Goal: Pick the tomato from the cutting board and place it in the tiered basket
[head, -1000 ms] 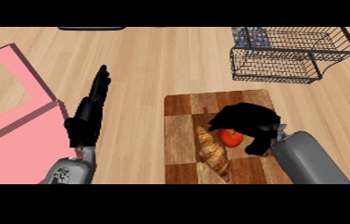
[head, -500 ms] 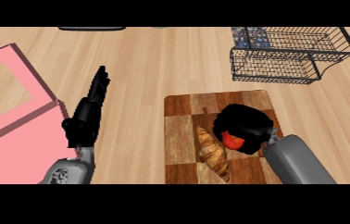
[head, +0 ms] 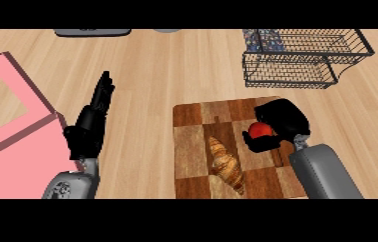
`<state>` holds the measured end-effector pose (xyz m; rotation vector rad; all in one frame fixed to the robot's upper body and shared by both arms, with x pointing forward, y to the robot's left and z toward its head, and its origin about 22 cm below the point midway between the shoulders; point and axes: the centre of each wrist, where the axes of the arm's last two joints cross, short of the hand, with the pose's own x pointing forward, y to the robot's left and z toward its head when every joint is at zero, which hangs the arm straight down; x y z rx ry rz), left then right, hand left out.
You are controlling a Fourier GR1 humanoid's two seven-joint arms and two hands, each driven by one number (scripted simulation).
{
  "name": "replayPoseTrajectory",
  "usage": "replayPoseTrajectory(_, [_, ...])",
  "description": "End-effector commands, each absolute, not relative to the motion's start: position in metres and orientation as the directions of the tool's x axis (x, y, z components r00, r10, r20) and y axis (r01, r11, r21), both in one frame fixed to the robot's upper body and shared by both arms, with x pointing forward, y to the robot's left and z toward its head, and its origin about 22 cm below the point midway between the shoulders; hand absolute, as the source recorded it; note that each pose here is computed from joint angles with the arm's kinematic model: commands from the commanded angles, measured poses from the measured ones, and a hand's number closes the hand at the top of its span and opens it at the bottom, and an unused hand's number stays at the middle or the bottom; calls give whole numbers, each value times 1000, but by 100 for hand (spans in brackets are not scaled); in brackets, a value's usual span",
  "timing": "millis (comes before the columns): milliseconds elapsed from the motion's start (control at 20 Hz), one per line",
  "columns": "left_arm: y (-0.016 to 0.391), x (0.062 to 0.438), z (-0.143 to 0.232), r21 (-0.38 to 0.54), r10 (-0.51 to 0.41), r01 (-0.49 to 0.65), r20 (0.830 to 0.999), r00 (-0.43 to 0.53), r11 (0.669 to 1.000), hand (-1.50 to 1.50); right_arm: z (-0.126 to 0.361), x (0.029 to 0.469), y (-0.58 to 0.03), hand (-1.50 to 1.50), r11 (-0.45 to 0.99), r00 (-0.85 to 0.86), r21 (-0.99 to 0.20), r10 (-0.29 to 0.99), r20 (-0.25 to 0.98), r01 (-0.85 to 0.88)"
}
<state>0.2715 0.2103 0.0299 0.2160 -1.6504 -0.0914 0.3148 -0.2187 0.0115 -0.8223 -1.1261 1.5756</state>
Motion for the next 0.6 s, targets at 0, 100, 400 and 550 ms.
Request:
replayPoseTrajectory(0, [209,272,27,183,-191,-92,979,-78,979,0,19,318,-197,150,-98,73,-948,989,-125,-302])
replayPoseTrajectory(100, [217,266,25,191,-197,-86,978,-69,978,0,47,319,-173,150,-85,159,-961,979,-130,-262])
replayPoseTrajectory(400, [211,261,24,183,-189,-73,979,-73,980,0,139,299,-151,150,-61,297,-994,951,-86,-92])
replayPoseTrajectory(550, [200,271,30,174,-179,-67,981,-77,982,0,193,287,-133,150,-54,324,-998,945,-40,35])
